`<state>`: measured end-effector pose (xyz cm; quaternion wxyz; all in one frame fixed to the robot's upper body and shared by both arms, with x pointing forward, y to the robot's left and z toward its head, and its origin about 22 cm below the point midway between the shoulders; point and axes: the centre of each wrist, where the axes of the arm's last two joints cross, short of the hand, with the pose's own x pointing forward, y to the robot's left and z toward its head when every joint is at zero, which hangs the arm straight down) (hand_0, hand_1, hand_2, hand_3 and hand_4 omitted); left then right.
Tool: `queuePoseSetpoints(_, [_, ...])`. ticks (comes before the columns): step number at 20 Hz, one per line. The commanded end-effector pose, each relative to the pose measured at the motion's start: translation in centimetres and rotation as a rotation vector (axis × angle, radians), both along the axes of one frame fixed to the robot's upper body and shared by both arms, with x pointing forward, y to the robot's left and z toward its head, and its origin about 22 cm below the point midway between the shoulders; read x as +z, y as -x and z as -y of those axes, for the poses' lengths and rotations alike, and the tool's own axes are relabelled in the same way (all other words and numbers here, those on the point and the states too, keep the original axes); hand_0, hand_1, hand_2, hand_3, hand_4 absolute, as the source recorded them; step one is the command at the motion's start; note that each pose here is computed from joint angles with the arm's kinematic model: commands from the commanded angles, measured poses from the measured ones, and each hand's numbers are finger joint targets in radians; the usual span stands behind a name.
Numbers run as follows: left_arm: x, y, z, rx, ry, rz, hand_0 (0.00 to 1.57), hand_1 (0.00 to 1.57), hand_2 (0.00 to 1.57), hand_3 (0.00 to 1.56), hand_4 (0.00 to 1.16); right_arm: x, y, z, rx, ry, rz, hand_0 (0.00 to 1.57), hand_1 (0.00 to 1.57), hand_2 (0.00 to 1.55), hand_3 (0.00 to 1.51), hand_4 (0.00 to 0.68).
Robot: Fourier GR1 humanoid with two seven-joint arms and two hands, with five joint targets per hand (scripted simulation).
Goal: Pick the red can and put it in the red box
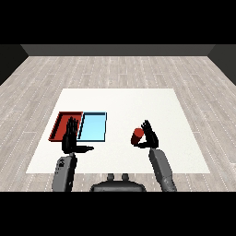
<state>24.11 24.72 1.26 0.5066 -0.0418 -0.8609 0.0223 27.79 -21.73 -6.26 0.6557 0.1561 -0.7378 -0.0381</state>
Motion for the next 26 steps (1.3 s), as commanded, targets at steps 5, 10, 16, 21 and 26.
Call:
queuePoseSetpoints(5, [1.2, 0.12, 0.4, 0.014, 0.005, -0.014, 0.0, 0.0, 0.0, 0.0, 0.0, 0.1, 0.1, 1.1, -0.017, 0.03, -0.032, 0.0, 0.0, 0.0, 0.0, 0.0])
queuePoseSetpoints(10, [-0.3, 0.92, 0.7, -0.005, -0.004, 0.004, 0.0, 0.0, 0.0, 0.0, 0.0, 0.3, -1.7, -2.7, -0.026, 0.012, -0.044, 0.0, 0.0, 0.0, 0.0, 0.0])
queuePoseSetpoints(16, [-1.4, 0.0, -0.9, 0.022, -0.01, 0.003, 0.0, 0.0, 0.0, 0.0, 0.0, -0.8, -0.1, -1.2, -0.005, 0.006, -0.035, 0.0, 0.0, 0.0, 0.0, 0.0])
queuePoseSetpoints(21, [0.0, -0.34, 0.3, -0.002, -0.001, 0.002, 0.0, 0.0, 0.0, 0.0, 0.0, -0.6, -2.3, -2.2, 0.005, -0.007, -0.052, 0.0, 0.0, 0.0, 0.0, 0.0])
queuePoseSetpoints(26, [-1.4, 0.35, 2.2, 0.007, 0.005, 0.011, 0.0, 0.0, 0.0, 0.0, 0.0, 0.0, -1.6, -3.2, 0.003, 0.0, -0.044, 0.0, 0.0, 0.0, 0.0, 0.0])
